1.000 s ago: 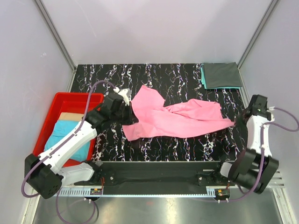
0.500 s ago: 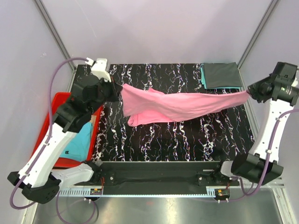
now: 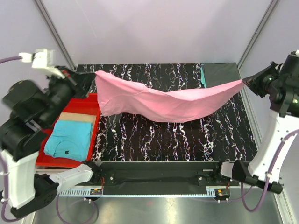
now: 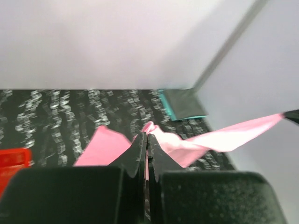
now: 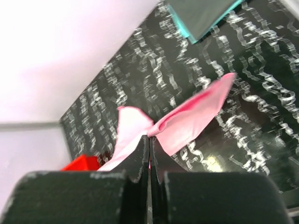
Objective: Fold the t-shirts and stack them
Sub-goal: Flatten the tshirt out
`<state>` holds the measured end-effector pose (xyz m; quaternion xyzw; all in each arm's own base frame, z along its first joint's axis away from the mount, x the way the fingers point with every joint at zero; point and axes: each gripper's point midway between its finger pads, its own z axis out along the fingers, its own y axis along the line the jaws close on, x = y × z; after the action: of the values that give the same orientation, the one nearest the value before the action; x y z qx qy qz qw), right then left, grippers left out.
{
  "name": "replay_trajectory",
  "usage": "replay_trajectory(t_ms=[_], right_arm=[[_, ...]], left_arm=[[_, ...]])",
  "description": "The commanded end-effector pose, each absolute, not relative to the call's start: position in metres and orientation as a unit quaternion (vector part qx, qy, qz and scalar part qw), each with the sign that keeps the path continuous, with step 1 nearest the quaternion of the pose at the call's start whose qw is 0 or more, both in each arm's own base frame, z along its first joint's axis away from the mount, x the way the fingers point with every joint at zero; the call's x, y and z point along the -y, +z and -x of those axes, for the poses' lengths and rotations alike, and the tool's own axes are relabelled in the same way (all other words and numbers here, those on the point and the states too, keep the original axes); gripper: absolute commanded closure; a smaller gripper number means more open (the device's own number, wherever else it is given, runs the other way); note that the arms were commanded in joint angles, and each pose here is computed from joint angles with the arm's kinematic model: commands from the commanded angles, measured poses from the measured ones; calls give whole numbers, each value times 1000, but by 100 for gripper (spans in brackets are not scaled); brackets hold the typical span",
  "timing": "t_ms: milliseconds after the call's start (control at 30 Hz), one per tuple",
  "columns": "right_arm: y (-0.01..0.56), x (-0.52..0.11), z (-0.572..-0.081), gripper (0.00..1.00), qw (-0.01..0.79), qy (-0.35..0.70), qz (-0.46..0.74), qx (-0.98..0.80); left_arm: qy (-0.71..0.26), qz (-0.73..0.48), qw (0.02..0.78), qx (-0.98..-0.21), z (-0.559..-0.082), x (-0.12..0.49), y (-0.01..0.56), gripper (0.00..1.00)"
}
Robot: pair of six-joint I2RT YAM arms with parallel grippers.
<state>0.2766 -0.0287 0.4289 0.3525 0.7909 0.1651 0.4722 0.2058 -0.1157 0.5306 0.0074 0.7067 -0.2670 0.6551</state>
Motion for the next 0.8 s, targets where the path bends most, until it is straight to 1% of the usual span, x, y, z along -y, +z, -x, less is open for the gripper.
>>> replay_trajectory(t_ms=[0, 67, 100, 200, 267, 333, 400, 433, 467, 533, 567, 633, 667, 700, 733, 767], right_arm=[[438, -8, -226, 100, 462, 215, -330, -795], [442, -17, -209, 100, 467, 227, -328, -789], [448, -22, -196, 100, 481, 232, -322, -782], [454, -26, -176, 100, 506, 231, -324, -765], [457, -21, -172, 100, 523, 220, -334, -752], [455, -14, -178, 100, 530, 211, -344, -746], [460, -6, -196, 100, 549, 211, -346, -732], [452, -3, -207, 100, 538, 215, -357, -732], [459, 0, -221, 100, 553, 223, -352, -721], [448, 2, -248, 100, 539, 242, -352, -726], [453, 4, -268, 100, 546, 259, -346, -718], [443, 10, -294, 100, 537, 264, -348, -721], [440, 14, -307, 100, 535, 266, -350, -722], [435, 17, -333, 100, 536, 269, -341, -724], [424, 16, -349, 100, 528, 267, -334, -734], [416, 14, -362, 100, 520, 264, -329, -743]], left_arm=[[-364, -31, 654, -662, -163, 124, 563, 100], [-395, -41, 641, -657, -144, 126, 565, 100], [-400, -42, 638, -656, -140, 125, 564, 100], [-410, -49, 638, -650, -130, 123, 565, 100], [-406, -53, 642, -649, -132, 123, 568, 100], [-396, -63, 652, -644, -134, 123, 575, 100], [-368, -61, 658, -654, -155, 127, 572, 100], [-326, -45, 664, -671, -180, 125, 564, 100], [-302, -36, 667, -680, -195, 124, 559, 100], [-245, -19, 670, -701, -226, 123, 541, 100], [-215, -1, 675, -705, -249, 123, 535, 100], [-190, -7, 678, -710, -272, 129, 529, 100], [-190, -10, 679, -709, -290, 141, 529, 100], [-184, -8, 681, -709, -303, 142, 529, 100], [-169, -16, 675, -718, -327, 152, 519, 100], [-166, -11, 687, -707, -343, 155, 525, 100]])
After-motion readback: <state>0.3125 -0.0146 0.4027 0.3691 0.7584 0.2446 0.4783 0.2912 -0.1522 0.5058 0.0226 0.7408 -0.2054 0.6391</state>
